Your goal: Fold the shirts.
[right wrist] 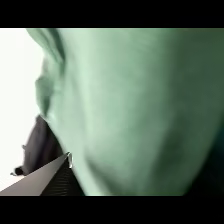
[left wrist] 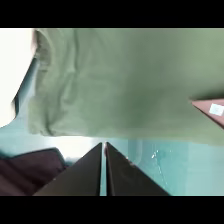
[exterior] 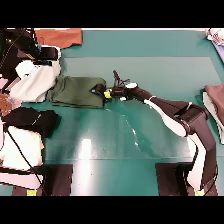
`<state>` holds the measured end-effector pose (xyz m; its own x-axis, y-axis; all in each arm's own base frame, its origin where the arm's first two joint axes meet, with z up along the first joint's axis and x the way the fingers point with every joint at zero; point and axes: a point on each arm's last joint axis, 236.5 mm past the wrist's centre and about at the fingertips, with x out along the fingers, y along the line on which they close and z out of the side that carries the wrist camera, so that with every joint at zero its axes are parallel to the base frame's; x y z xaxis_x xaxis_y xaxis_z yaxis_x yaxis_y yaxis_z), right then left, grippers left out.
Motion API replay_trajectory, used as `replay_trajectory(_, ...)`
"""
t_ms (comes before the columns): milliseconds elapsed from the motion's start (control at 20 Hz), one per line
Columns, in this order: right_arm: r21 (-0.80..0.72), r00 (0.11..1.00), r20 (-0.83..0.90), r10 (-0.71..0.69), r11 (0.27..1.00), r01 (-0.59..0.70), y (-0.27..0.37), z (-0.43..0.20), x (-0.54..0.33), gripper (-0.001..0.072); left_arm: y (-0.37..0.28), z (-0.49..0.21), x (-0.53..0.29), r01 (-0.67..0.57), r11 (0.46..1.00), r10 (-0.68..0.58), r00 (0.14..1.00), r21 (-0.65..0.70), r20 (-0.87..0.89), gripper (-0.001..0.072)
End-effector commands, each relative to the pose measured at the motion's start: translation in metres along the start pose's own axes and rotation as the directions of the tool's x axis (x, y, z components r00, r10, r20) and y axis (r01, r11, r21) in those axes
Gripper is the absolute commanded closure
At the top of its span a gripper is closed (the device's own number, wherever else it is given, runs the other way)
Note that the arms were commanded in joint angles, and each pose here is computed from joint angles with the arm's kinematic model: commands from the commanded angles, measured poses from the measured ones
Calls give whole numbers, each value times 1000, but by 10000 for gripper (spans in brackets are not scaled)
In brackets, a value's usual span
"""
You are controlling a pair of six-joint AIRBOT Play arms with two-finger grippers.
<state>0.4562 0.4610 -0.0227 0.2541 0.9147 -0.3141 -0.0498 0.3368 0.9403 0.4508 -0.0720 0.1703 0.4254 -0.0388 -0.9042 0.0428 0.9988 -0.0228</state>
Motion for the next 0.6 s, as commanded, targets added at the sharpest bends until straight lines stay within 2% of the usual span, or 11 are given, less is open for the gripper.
replay_trajectory(0,-116,1000,9,6,993,-5,37,20,-1,174,0,-1,0,-1,1000,1,1000,0,-2,652)
replay_trajectory(50,-212,999,-7,-54,976,51,42,26,-15,651,0,-1,0,0,1000,0,1000,0,-3,652)
replay_trajectory(100,-319,994,-1,-108,942,102,48,36,-31,694,-1,-1,0,3,1000,-3,1000,0,-3,652)
replay_trajectory(150,-388,991,14,-133,913,128,57,47,-47,697,-2,-1,0,10,1000,-10,1000,0,-4,652)
replay_trajectory(350,-391,984,89,-153,904,176,98,88,-115,698,-11,-2,0,44,999,-44,999,1,-9,652)
replay_trajectory(450,-381,939,166,-301,859,343,90,114,-173,699,-13,-5,-1,56,998,-56,998,1,-19,652)
replay_trajectory(550,-305,831,268,-487,775,553,72,145,-255,698,-18,-10,-1,77,997,-77,996,2,-40,652)
